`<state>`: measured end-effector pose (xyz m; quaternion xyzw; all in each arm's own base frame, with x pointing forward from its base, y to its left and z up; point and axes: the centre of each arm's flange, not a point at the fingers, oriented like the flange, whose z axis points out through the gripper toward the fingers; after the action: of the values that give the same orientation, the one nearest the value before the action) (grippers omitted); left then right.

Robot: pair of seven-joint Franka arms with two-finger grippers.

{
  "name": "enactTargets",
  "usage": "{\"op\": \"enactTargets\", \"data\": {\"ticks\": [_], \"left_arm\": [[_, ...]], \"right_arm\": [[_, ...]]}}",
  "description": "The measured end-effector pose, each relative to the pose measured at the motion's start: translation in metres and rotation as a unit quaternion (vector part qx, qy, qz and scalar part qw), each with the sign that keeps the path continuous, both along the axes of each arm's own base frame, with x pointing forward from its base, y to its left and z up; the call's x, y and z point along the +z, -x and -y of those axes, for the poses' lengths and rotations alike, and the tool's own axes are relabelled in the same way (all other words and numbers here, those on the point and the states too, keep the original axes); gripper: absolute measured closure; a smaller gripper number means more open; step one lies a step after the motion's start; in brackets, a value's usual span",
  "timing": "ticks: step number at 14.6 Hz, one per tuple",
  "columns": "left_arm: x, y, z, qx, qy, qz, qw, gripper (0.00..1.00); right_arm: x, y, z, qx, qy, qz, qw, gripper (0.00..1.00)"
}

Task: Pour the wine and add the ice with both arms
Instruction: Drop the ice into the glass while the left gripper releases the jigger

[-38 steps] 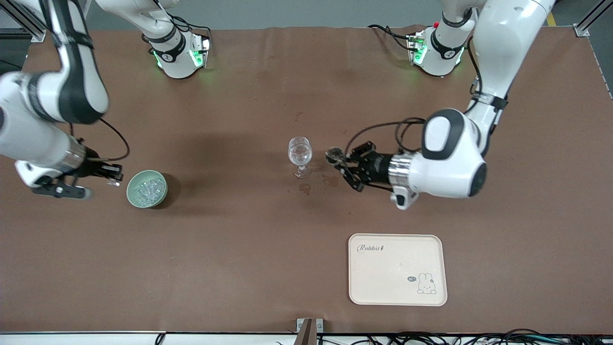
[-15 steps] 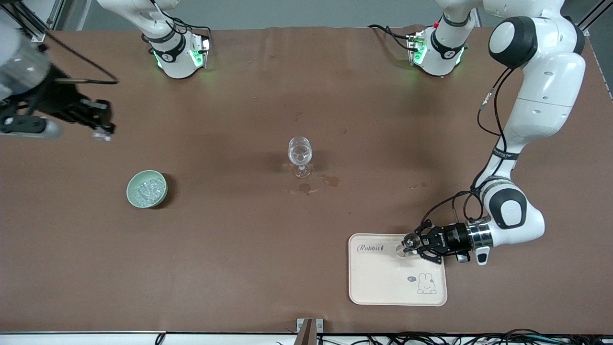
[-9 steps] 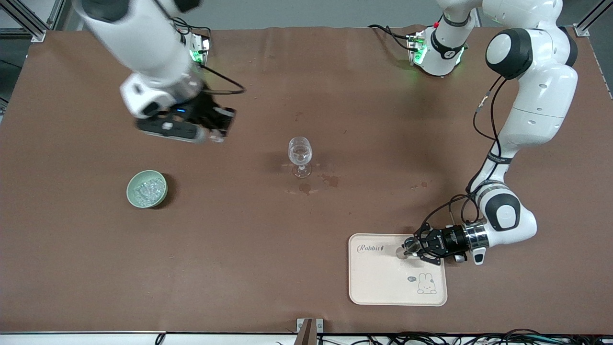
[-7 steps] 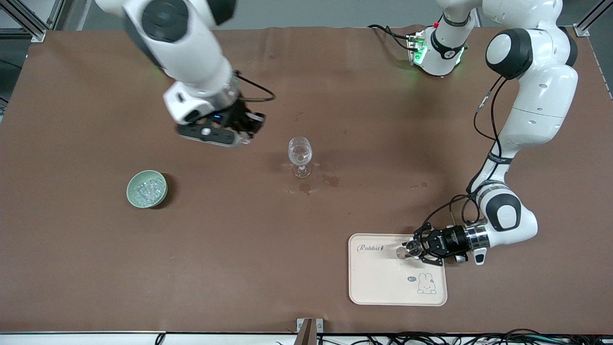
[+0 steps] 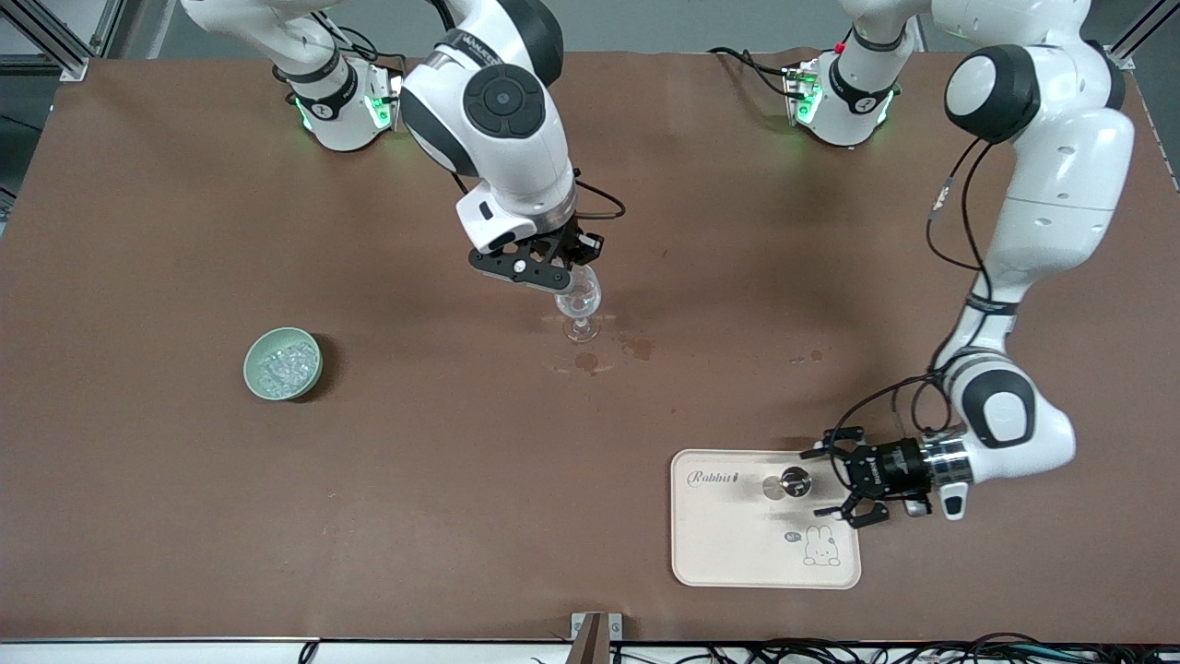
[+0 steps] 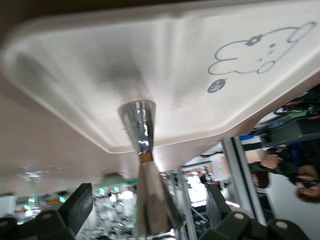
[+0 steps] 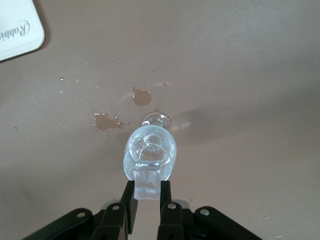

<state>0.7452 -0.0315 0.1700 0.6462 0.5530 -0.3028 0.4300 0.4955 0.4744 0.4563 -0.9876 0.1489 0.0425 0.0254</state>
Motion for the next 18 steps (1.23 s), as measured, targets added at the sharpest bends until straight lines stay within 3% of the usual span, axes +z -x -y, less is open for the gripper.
{"op": "enactTargets", "data": {"ticks": [4, 7, 10, 12, 15, 18], "left_arm": [[0.055, 0.012, -0.062, -0.105, -0.111, 0.018, 0.988, 0.00], [0.108, 0.020, -0.070, -0.178, -0.184, 0.035, 0.966, 0.00], [0.189, 0.024, -0.056, -0.238, -0.237, 0.099, 0.937, 0.00], [0.251, 0.035, -0.045, -0.292, -0.288, 0.148, 0.900, 0.00], [0.332, 0.055, -0.018, -0.372, -0.365, 0.222, 0.824, 0.00], [0.388, 0.075, 0.005, -0.417, -0.399, 0.271, 0.771, 0.00]], "right_arm": [[-0.027, 0.000, -0.006, 0.009, 0.015, -0.011, 1.000, 0.78], [-0.045, 0.005, -0.016, 0.016, 0.026, -0.016, 0.999, 0.78], [-0.055, 0.006, -0.020, 0.017, 0.028, -0.016, 0.999, 0.78], [-0.057, 0.006, -0.022, 0.019, 0.029, -0.012, 0.999, 0.78], [-0.057, 0.006, -0.022, 0.020, 0.031, -0.009, 0.999, 0.78], [-0.059, 0.005, -0.022, 0.020, 0.032, -0.010, 0.999, 0.78]]}}
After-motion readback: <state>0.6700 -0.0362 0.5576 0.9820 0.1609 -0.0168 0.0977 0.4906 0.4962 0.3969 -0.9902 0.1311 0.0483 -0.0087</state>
